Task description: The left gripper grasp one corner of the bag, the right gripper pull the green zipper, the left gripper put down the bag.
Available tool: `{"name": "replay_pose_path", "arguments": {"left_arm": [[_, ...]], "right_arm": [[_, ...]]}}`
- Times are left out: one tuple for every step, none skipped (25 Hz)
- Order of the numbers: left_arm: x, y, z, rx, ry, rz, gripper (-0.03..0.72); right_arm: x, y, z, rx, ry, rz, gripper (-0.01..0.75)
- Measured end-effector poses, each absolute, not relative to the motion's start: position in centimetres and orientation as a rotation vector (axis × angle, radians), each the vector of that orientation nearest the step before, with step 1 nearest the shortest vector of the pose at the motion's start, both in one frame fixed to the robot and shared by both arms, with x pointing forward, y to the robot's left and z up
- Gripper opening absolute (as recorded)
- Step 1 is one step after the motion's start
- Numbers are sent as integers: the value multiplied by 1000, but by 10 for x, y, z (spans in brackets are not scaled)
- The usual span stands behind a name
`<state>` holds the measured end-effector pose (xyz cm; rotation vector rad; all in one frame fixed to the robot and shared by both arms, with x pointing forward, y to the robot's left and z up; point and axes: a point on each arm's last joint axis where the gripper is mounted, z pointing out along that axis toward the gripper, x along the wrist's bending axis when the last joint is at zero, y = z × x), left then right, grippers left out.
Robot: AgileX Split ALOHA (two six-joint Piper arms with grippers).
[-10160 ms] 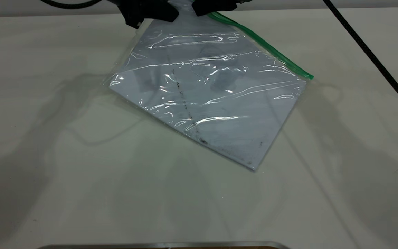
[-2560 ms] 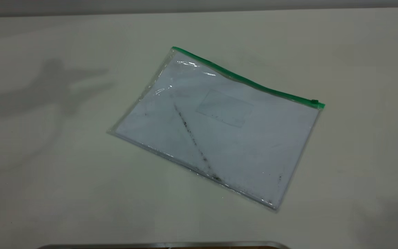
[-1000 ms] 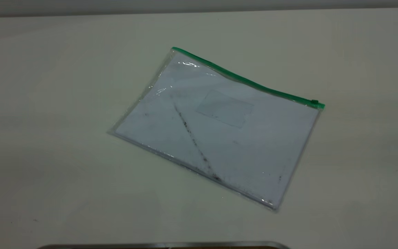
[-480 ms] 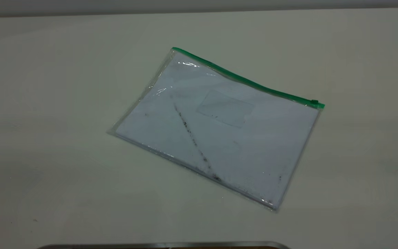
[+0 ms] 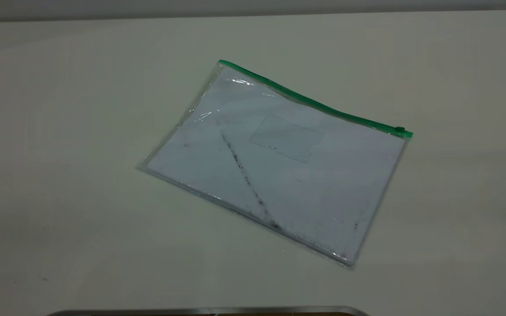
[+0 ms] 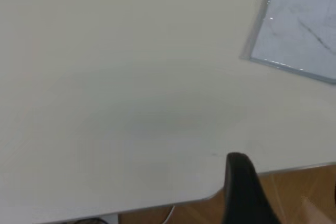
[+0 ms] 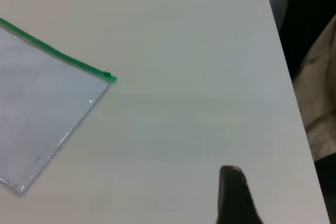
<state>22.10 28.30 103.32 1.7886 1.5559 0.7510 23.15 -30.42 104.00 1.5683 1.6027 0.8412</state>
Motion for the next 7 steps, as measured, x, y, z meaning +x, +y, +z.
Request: {"name": "replay_pose_path", "arguments": {"left_arm": [[221, 283, 1033, 1788, 1554, 749, 472], [221, 283, 1033, 1787, 1553, 749, 472], [221, 283, 1033, 1787, 1553, 749, 472], [221, 283, 1033, 1787, 1553, 749, 472], [221, 283, 1033, 1787, 1553, 749, 472], [221, 283, 1033, 1787, 1553, 749, 472], [221, 283, 1033, 1787, 1553, 749, 472]], "right_arm": [[232, -304, 1040, 1568, 1603, 841, 483], [232, -304, 1040, 1568, 1603, 841, 483], [232, -304, 1040, 1568, 1603, 841, 483], [232, -304, 1040, 1568, 1603, 841, 483], [232, -304, 1040, 1568, 1603, 841, 483], [232, -304, 1040, 1568, 1603, 841, 483], [232, -304, 1040, 1568, 1603, 841, 483]]}}
